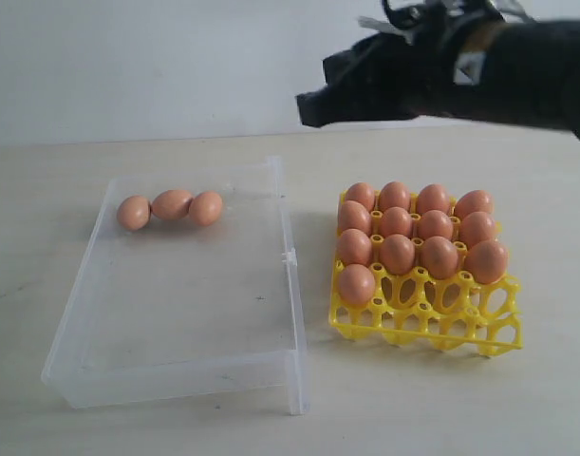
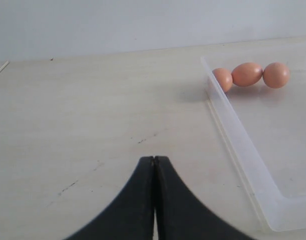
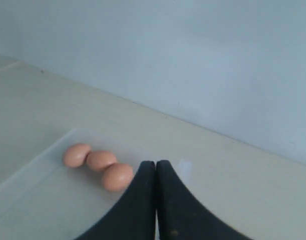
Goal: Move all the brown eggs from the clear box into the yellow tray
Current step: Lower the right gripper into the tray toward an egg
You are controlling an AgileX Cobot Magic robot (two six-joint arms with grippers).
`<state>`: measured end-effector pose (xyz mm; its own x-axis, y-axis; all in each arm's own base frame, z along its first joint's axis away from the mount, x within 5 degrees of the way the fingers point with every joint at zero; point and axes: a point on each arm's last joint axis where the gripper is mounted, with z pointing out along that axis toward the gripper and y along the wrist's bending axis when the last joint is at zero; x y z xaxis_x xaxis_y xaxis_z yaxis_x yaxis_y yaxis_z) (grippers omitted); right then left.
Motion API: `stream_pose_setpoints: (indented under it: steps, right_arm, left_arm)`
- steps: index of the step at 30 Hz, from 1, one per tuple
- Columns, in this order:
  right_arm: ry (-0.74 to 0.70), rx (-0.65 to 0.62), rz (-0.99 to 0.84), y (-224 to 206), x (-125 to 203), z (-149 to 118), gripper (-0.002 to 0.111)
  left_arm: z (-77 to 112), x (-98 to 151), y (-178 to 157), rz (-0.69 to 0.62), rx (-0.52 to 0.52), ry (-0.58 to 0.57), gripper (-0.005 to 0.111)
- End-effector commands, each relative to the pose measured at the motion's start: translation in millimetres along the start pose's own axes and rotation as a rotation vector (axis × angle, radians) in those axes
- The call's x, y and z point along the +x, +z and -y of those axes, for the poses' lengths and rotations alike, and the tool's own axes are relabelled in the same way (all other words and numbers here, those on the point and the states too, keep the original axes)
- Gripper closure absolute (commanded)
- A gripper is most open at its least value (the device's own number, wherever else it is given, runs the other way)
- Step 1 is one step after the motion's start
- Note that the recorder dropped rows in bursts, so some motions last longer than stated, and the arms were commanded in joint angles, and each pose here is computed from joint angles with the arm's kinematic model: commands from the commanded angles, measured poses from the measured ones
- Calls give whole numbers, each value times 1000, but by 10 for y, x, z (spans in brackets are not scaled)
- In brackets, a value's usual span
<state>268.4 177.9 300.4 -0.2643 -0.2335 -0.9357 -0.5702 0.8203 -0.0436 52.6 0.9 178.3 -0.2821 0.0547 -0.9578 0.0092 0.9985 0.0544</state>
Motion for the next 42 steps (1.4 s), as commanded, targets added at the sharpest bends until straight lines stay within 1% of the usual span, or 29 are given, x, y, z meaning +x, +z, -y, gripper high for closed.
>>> stream_pose_setpoints:
  steps: [1,4,5,8,9,10,11,12,13,14,15,16,17,20,25,28,31,34,37,39,42]
  right_arm:
    - [-272,-47,-215,293,-272,-303,108]
    - [-493,-143,-242,617,-250,-649,108]
    - [-544,-167,-245,731,-224,-745,108]
    - [-581,-206,-278,1074,-118,-921,108]
    - [-425,-194,-323,1275,-64,-975,107]
    - [-198,-153,-364,1422,-67,-983,104]
    - [39,-86,-432,1651,7,-949,97]
    - [112,-55,-458,1751,28,-916,92]
    - [234,-2,-499,1914,80,-859,78]
    - [315,21,-523,1988,118,-840,70]
    - [458,47,-551,2094,170,-836,54]
    - [524,56,-561,2141,203,-837,47]
    - [609,91,-564,2222,268,-803,41]
    - [696,168,-555,2364,393,-682,43]
    - [744,228,-577,2485,599,-560,44]
    - [749,226,-555,2558,670,-505,44]
    - [758,198,-506,2636,709,-495,44]
    - [788,211,-499,2688,787,-431,44]
    - [805,196,-489,2744,864,-448,44]
    - [842,172,-471,2778,879,-471,44]
    - [838,183,-487,2809,874,-470,44]
  left_arm:
    - [-3,-17,-2,5,-4,1,107]
    - [-3,-17,-2,5,-4,1,107]
    - [-3,-17,-2,5,-4,1,107]
    - [-3,-17,-2,5,-4,1,107]
    - [-3,-17,-2,5,-4,1,107]
    - [-3,-17,-2,5,-4,1,107]
    - [-3,-17,-2,5,-4,1,107]
    - [-3,-17,-2,5,-4,1,107]
    - [-3,-17,-2,5,-4,1,107]
    - [-3,-17,-2,5,-4,1,107]
    - [-3,-17,-2,5,-4,1,107]
    - [-3,-17,-2,5,-4,1,107]
    - [-3,-17,-2,5,-4,1,107]
    - [-3,-17,-2,5,-4,1,107]
    - [-3,-17,-2,5,-4,1,107]
    - [-3,-17,-2,5,-4,1,107]
    - [-3,-17,-2,5,-4,1,107]
    - [-3,-17,-2,5,-4,1,107]
    - [-3,-17,-2,5,-4,1,107]
    - [-3,-17,-2,5,-4,1,107]
    - [-3,-17,-2,5,-4,1,107]
